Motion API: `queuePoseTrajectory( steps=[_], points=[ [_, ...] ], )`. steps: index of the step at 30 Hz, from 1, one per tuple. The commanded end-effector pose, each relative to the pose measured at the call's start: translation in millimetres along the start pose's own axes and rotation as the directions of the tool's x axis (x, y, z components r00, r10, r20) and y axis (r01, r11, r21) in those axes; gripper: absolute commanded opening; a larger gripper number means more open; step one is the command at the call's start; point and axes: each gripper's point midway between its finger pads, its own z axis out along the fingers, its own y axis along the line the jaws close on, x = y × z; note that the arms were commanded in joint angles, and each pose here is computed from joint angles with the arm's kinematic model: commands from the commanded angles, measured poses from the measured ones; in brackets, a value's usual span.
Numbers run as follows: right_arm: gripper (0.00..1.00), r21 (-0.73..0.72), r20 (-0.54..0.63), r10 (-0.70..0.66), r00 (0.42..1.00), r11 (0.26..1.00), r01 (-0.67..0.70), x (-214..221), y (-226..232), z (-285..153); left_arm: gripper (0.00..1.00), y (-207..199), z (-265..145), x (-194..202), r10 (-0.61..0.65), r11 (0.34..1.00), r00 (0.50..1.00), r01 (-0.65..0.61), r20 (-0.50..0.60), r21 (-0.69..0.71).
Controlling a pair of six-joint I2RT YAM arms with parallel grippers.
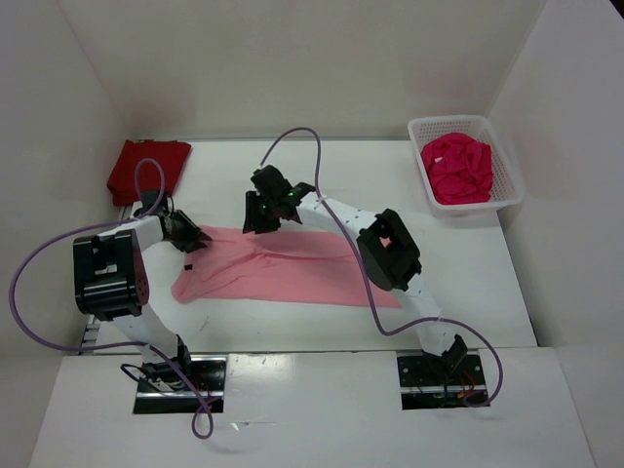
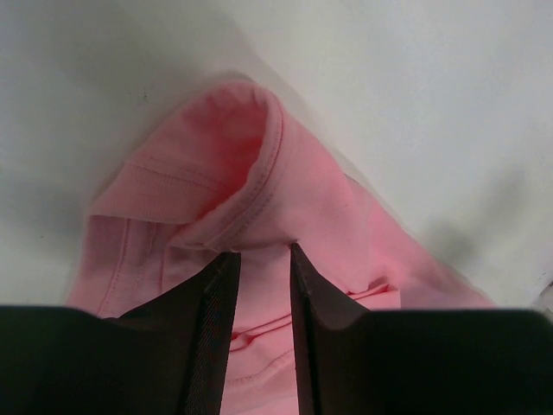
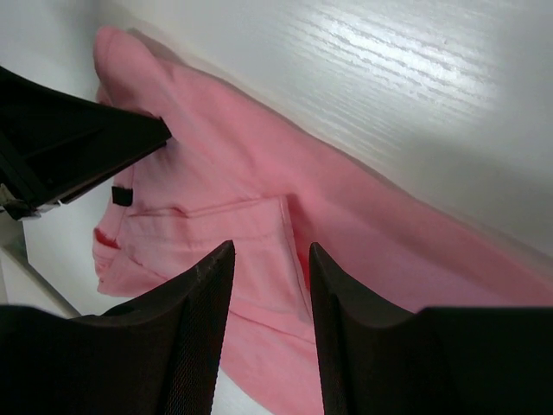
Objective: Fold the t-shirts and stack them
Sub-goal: Fold the other side of the tshirt into a rectangle
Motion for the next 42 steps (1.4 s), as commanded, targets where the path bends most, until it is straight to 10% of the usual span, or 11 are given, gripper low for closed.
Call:
queuePoseTrajectory(
  steps=[1, 19, 29, 42],
  points=[
    [0.46, -0.006, 0.025, -0.026, 0.999, 1.000, 0.026, -10, 11, 5, 0.37, -3, -6, -1, 0.002, 1.000, 1.000, -0.002, 0.016, 0.017],
    [0.42, 0.010, -0.029, -0.103, 0.994, 0.995, 0.103, 8, 25, 36, 0.37, -17, -17, -1, 0.026, 0.997, 0.999, -0.028, 0.029, 0.076],
    [0.57, 0.093, 0.003, -0.133, 0.991, 0.987, 0.132, 2, 9, 30, 0.37, -18, -21, -1, 0.029, 0.996, 0.999, -0.032, 0.037, 0.082],
    [0.33, 0.034, -0.083, -0.115, 0.990, 0.992, 0.118, 25, 10, 36, 0.37, -13, -15, -2, 0.033, 0.997, 0.999, -0.035, 0.031, 0.063]
  ],
)
